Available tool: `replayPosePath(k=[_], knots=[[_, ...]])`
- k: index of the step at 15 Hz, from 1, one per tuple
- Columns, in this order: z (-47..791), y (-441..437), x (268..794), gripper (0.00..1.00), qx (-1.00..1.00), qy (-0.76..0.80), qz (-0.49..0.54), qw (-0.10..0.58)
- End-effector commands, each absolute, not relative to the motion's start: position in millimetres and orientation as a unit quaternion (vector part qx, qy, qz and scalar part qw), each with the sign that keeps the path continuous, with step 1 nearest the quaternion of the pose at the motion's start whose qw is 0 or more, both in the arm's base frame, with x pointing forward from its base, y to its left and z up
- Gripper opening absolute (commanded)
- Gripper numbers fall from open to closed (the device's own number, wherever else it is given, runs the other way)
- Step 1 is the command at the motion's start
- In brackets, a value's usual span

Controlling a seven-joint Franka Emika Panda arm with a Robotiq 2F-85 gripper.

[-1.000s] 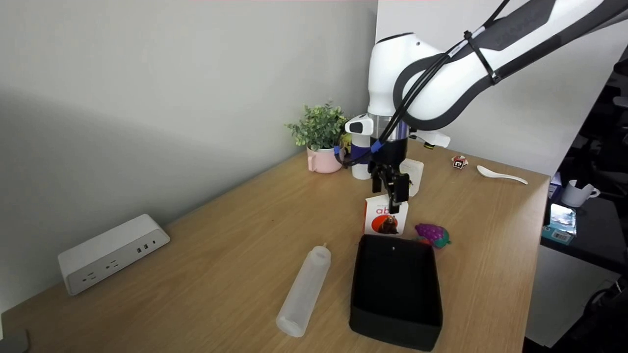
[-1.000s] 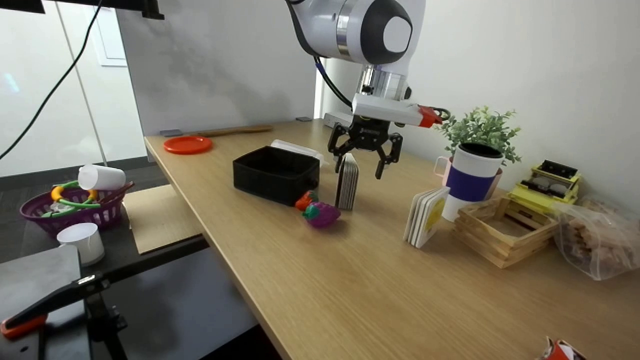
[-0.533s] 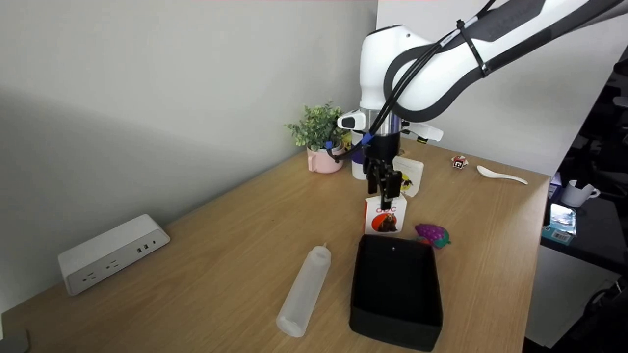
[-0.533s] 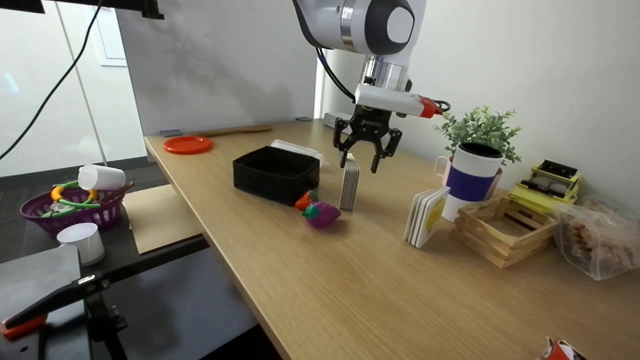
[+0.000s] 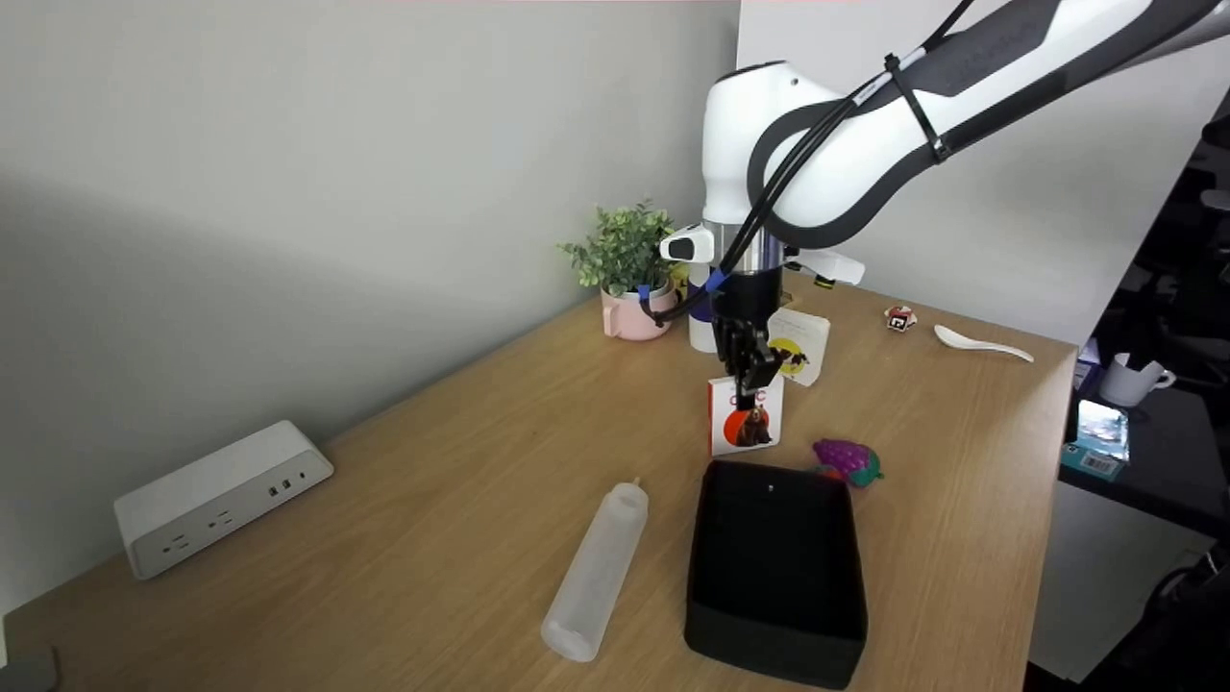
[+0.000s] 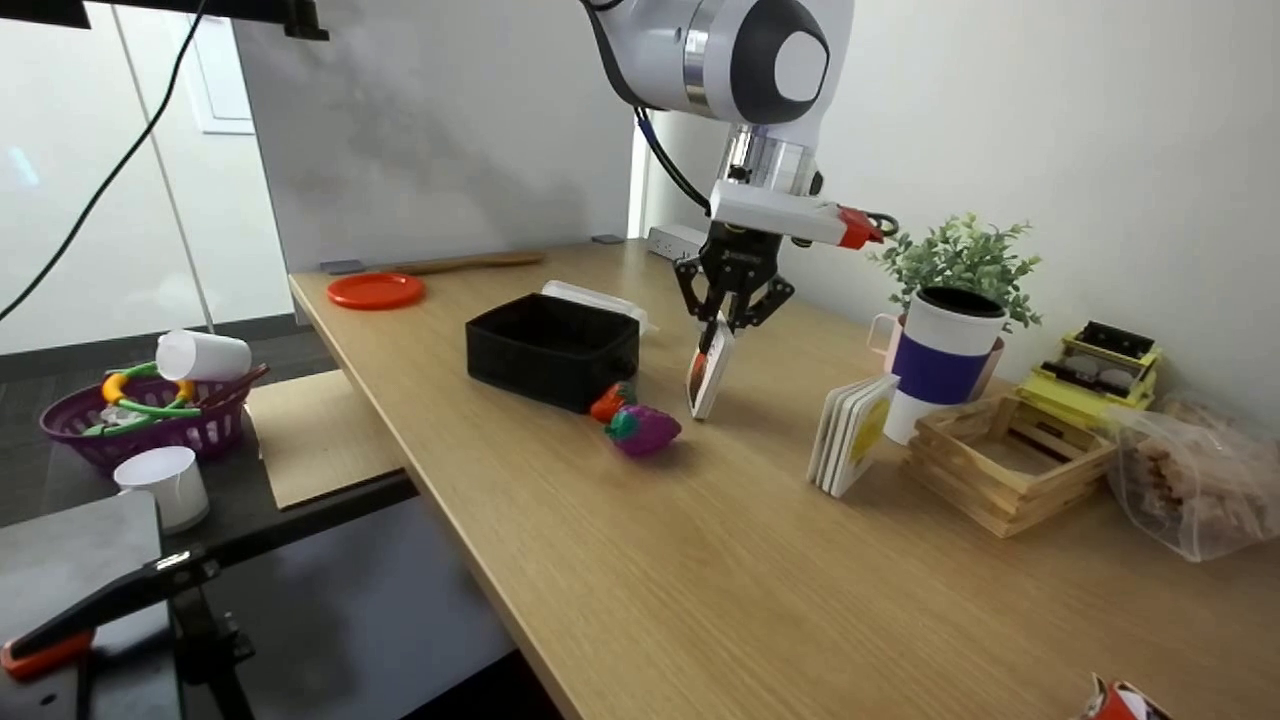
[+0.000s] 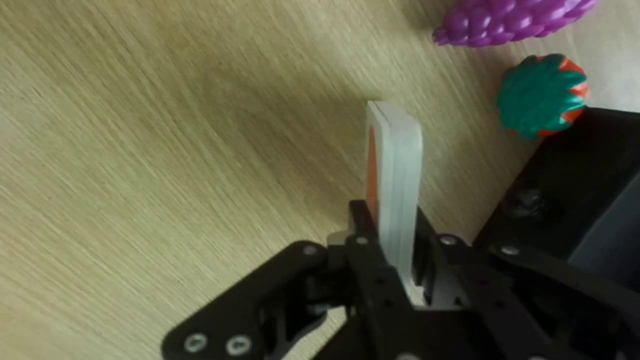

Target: Put the book on the left in the black box, put the grape toy in the box, remove the book from the box then put the strawberry toy in the box

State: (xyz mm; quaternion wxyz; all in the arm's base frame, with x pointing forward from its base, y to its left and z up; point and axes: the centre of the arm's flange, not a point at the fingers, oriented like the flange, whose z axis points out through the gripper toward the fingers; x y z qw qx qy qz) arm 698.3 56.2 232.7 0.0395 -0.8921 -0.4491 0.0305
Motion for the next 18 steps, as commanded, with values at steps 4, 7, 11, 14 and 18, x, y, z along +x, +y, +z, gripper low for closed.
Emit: replayPosePath(k=[4,7,11,14,18], knots=[[291.9,71.8,679.3,0.04,-0.914,-0.405,0.016,0.003],[326.0,87.8,669.1,0.04,-0.923,-0.384,0.01,-0.026],[359.6,117.6,649.4,0.04,-0.933,-0.354,0.022,-0.055],[370.4,142.8,632.5,0.04,-0.937,-0.345,0.035,-0.051],[365.7,172.5,619.6,0.04,-0.934,-0.353,0.039,-0.041]])
